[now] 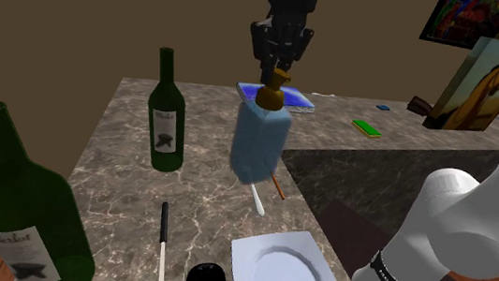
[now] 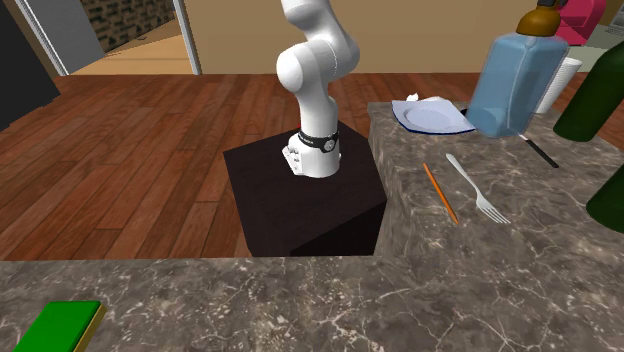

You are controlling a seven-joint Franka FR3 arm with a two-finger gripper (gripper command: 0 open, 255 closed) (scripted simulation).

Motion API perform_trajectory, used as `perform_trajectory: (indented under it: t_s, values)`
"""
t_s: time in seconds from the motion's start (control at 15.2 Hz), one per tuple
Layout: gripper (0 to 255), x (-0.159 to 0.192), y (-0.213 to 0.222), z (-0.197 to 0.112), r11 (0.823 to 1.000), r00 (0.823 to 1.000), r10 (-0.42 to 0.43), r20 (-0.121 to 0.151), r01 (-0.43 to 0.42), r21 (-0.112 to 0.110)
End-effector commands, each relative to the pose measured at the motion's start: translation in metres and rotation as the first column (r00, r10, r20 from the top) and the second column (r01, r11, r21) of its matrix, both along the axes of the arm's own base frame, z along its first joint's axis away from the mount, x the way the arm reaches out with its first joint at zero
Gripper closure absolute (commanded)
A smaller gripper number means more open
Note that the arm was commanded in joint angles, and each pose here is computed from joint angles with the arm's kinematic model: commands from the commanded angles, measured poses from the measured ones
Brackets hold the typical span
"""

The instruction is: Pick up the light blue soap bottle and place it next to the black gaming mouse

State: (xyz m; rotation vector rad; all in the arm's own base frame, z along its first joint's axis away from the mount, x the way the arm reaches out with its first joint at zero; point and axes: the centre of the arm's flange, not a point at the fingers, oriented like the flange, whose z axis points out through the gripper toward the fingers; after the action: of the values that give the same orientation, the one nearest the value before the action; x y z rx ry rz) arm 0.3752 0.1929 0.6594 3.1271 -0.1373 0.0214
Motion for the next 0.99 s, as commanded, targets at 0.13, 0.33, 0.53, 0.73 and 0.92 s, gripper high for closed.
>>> perform_trajectory:
  t_s: [0.13,0.33,0.53,0.73,0.92]
  values:
    - [255,-0.017,0.048,0.001,1.000,1.000,-0.002,0.001,0.002,0.000]
    - [255,-0.020,0.059,-0.009,1.000,1.000,-0.002,0.001,0.002,0.000]
    - [255,-0.020,0.059,-0.025,1.000,1.000,-0.002,0.001,0.002,0.000]
    - [255,-0.020,0.059,-0.041,1.000,1.000,-0.002,0.001,0.002,0.000]
    - [255,-0.020,0.059,-0.057,1.000,1.000,-0.002,0.001,0.002,0.000]
